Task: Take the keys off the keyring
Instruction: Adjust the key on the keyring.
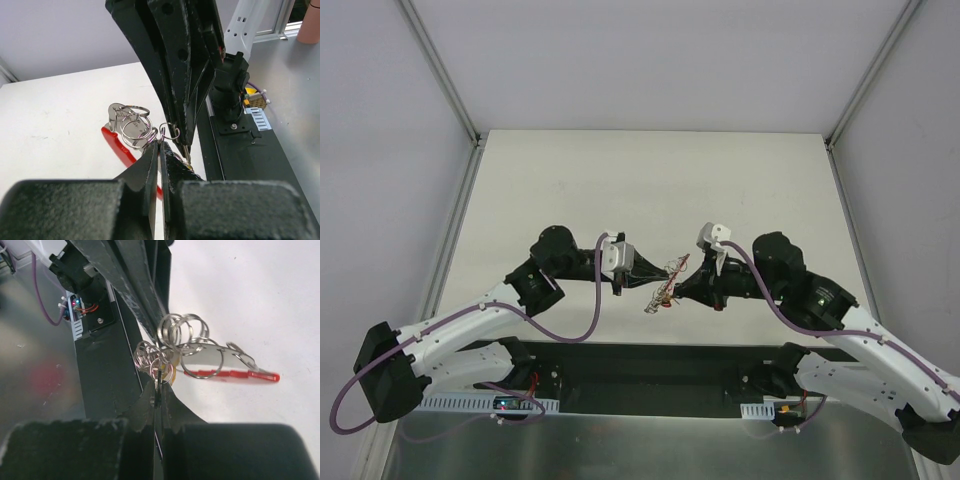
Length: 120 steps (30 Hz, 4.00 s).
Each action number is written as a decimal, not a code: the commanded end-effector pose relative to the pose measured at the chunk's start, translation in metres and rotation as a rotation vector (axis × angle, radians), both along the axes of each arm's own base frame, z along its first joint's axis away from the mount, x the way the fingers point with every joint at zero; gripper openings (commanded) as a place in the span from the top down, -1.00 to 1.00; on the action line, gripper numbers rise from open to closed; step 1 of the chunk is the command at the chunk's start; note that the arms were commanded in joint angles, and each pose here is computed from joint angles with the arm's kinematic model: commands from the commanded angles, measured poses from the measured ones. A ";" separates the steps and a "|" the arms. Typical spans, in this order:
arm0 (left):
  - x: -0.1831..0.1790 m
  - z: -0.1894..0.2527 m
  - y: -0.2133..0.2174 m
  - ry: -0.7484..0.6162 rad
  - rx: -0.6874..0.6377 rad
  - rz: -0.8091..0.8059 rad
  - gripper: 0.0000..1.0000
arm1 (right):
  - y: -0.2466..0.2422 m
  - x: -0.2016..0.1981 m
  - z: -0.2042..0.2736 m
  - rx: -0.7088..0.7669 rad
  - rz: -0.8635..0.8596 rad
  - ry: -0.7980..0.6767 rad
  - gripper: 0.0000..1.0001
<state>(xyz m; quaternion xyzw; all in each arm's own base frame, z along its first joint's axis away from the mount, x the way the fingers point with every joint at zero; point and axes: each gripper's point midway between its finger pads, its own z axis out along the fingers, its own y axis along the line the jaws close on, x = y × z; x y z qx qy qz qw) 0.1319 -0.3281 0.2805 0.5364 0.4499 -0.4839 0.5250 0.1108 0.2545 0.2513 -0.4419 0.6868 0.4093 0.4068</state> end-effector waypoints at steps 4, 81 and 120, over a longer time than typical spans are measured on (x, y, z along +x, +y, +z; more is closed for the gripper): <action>-0.010 0.035 0.004 -0.115 -0.141 -0.036 1.00 | 0.004 0.008 -0.001 0.007 -0.034 -0.001 0.98; 0.029 0.052 0.014 0.089 -0.424 0.211 1.00 | 0.032 0.023 0.010 0.136 -0.078 0.062 0.98; 0.018 0.068 0.015 0.212 -0.518 0.135 1.00 | 0.037 0.040 0.016 0.168 -0.143 0.034 0.98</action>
